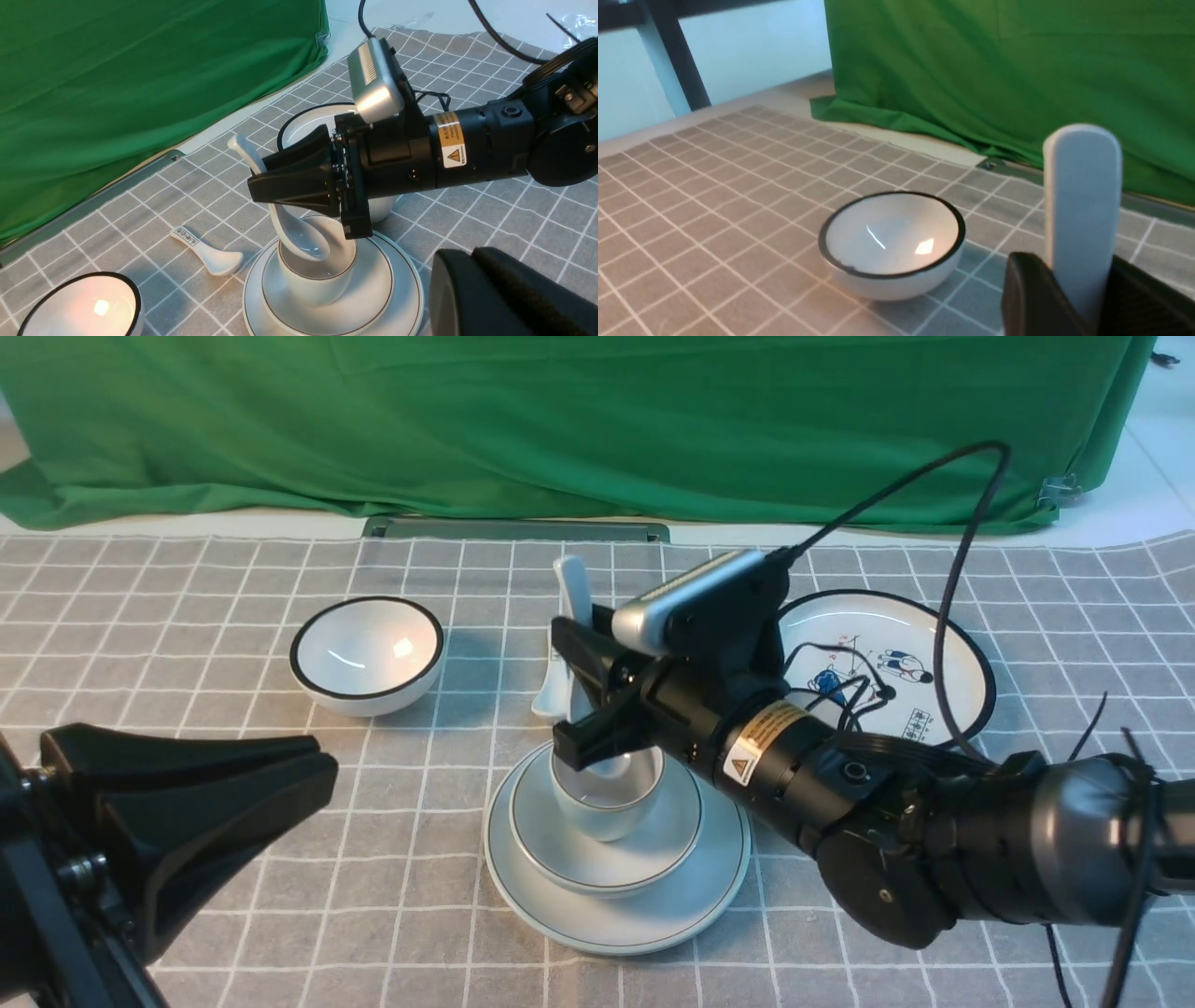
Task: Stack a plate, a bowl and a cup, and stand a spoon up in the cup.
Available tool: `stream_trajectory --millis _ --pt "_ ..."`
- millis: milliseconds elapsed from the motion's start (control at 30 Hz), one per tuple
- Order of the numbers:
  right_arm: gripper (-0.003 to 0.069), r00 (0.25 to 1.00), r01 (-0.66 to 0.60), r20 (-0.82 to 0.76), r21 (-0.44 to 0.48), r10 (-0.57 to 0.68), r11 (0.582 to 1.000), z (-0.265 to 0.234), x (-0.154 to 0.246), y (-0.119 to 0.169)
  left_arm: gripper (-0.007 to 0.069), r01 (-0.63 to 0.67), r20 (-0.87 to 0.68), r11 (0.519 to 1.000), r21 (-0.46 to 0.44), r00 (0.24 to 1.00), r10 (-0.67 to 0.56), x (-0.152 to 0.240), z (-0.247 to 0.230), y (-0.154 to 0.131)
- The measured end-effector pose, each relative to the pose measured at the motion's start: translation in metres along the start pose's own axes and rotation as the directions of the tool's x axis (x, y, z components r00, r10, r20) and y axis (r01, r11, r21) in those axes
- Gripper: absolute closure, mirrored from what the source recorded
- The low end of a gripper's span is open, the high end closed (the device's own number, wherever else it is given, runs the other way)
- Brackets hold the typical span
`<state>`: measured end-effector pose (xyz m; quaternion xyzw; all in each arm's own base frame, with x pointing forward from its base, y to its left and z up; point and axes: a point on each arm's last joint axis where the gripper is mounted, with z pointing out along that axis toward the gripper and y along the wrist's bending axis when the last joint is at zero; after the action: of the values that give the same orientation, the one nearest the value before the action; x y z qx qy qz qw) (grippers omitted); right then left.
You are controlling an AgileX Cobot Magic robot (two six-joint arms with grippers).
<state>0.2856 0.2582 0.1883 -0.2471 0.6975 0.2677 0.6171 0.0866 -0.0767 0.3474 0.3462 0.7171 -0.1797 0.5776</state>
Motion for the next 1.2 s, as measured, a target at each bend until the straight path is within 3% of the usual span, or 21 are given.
stream_trajectory --millis 167,400,567,667,800,933,1200 --pt "0.0484 1.000 -0.012 -0.027 0.008 0.012 1.000 0.003 0.010 -0.003 0.0615 -0.007 0.000 1.000 0.000 1.000 0.007 0.000 0.000 0.000" --pt "0.0333 0.999 -0.013 -0.037 0.011 0.013 1.000 0.004 0.017 -0.004 0.0615 -0.010 0.001 1.000 -0.002 1.000 0.010 0.000 0.000 0.000" --pt "0.0313 1.000 -0.010 -0.028 0.005 0.010 1.000 0.001 0.010 -0.003 0.0615 -0.014 0.001 1.000 -0.003 1.000 0.014 0.000 0.000 0.000" --pt "0.0340 0.998 -0.001 -0.063 -0.005 0.001 1.000 -0.012 -0.008 0.002 0.0615 -0.014 0.002 1.000 -0.003 1.000 0.014 0.000 0.000 0.000" --pt "0.0428 0.974 0.017 -0.226 -0.011 -0.019 1.000 -0.044 -0.037 0.011 0.0615 0.001 0.048 1.000 -0.014 0.999 0.000 0.002 -0.011 -0.001" --pt "0.0530 0.876 0.079 -0.475 -0.030 -0.083 0.996 -0.106 -0.071 0.020 0.0615 0.057 0.188 0.997 -0.051 0.981 -0.046 0.026 -0.031 -0.005" --pt "0.0592 0.769 0.057 -0.637 -0.004 -0.046 0.998 -0.181 -0.062 0.018 0.0615 0.114 0.383 0.986 -0.121 0.922 -0.060 0.071 -0.035 -0.008"
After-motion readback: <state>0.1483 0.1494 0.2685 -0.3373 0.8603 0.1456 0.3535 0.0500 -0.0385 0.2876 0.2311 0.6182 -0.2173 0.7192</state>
